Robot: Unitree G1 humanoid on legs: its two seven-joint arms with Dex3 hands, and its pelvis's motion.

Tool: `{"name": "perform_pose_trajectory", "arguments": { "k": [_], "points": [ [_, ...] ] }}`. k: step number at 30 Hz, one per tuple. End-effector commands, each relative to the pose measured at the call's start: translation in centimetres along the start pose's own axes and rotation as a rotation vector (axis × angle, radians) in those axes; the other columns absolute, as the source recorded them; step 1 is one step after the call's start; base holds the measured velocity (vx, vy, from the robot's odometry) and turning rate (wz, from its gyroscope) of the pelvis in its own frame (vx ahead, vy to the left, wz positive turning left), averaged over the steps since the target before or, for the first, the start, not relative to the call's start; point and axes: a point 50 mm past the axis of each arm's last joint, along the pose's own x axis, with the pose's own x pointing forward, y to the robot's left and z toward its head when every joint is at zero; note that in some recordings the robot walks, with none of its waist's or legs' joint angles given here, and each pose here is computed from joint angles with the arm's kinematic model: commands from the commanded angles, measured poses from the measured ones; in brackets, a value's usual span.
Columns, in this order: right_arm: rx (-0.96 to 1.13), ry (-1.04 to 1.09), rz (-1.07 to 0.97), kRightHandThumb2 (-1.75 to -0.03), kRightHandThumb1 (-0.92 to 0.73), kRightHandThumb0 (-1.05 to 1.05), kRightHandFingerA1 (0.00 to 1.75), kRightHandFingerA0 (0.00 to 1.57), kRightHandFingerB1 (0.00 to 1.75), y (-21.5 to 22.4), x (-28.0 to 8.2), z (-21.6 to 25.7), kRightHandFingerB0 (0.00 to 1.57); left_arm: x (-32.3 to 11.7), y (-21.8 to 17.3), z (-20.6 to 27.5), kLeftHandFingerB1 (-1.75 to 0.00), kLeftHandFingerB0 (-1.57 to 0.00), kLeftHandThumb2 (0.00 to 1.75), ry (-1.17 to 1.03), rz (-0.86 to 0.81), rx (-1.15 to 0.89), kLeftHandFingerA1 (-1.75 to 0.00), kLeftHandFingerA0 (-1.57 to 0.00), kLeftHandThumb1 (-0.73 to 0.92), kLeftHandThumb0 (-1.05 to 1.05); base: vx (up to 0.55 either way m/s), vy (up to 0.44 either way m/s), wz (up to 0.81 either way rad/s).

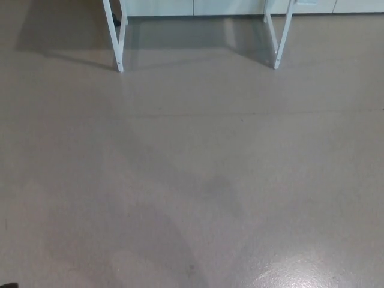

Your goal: The robot walk towards a table in front and pick up a black pencil case on the left hand side and put the pencil case into a small container on the right hand side

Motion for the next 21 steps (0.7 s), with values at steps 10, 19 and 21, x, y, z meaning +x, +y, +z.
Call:
{"name": "perform_pose_trajectory", "arguments": {
  "k": [10,19,21],
  "points": [
    [0.032,-0.046,-0.058,-0.73,-0.47,-0.43,0.50,0.47,0.46,-1.3,-0.2,0.0,0.35,0.1,0.5,0.9,-0.36,-0.35,0.55,-0.069,-0.009,0.056,-0.43,-0.45,0.49,-0.16,0.00,0.000,0.00],
    [0.041,-0.034,-0.063,-0.73,-0.47,-0.43,0.49,0.47,0.46,-1.2,-0.2,-0.2,0.36,0.2,0.6,1.3,-0.35,-0.34,0.54,-0.078,-0.017,0.047,-0.43,-0.46,0.48,-0.14,0.00,0.000,0.00],
    [0.052,-0.032,-0.066,-0.73,-0.47,-0.43,0.50,0.47,0.46,-1.1,-0.5,-0.6,0.36,0.4,0.6,1.8,-0.35,-0.35,0.54,-0.085,-0.023,0.068,-0.42,-0.46,0.49,-0.14,0.00,0.000,0.00]
  ]
}}
